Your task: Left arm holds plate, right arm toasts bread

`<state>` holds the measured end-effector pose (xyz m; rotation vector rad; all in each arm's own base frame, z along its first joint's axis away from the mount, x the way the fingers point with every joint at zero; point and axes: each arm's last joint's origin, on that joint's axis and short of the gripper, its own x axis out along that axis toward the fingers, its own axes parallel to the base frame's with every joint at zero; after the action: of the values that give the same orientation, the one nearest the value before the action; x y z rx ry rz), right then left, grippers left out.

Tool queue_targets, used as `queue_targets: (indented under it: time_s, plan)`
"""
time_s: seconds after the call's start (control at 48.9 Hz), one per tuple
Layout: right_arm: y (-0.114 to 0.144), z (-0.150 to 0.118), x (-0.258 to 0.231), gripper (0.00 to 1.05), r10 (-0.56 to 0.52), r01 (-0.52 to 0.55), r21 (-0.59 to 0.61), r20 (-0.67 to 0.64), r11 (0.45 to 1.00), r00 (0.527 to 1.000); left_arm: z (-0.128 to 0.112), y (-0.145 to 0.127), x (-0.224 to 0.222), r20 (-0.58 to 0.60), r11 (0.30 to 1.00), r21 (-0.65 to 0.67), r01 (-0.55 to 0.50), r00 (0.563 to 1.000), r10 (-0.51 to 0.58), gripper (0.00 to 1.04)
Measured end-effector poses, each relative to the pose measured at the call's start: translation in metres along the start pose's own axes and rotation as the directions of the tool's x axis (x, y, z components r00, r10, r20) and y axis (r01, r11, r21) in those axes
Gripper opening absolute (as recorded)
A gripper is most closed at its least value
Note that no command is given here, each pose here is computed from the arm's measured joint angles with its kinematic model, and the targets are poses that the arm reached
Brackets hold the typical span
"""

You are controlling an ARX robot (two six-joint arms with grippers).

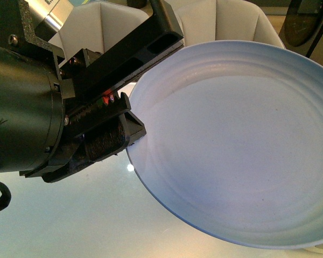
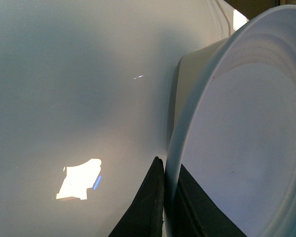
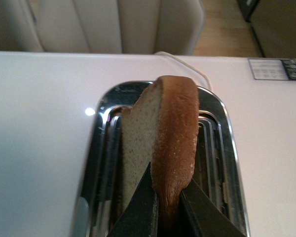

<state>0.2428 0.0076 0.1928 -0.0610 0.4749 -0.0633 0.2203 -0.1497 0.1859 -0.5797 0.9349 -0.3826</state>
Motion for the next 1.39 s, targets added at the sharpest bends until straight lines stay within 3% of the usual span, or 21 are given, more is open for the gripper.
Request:
queue_targets:
  time_s: [0.962, 1.391]
  plan:
    - [-0.001, -0.005, -0.009, 0.03, -0.002, 0.002, -0.012, -0.073, 1.0, 0.997, 0.0, -0.001, 0.0, 0.001, 1.0, 0.0, 0.002, 1.0, -0.002, 0.03]
    - [0.005, -0.03, 0.018, 0.03, 0.063, -0.06, 0.028, -0.12, 0.998, 0.991, 0.0, -0.001, 0.0, 0.001, 1.0, 0.0, 0.002, 1.0, -0.002, 0.03]
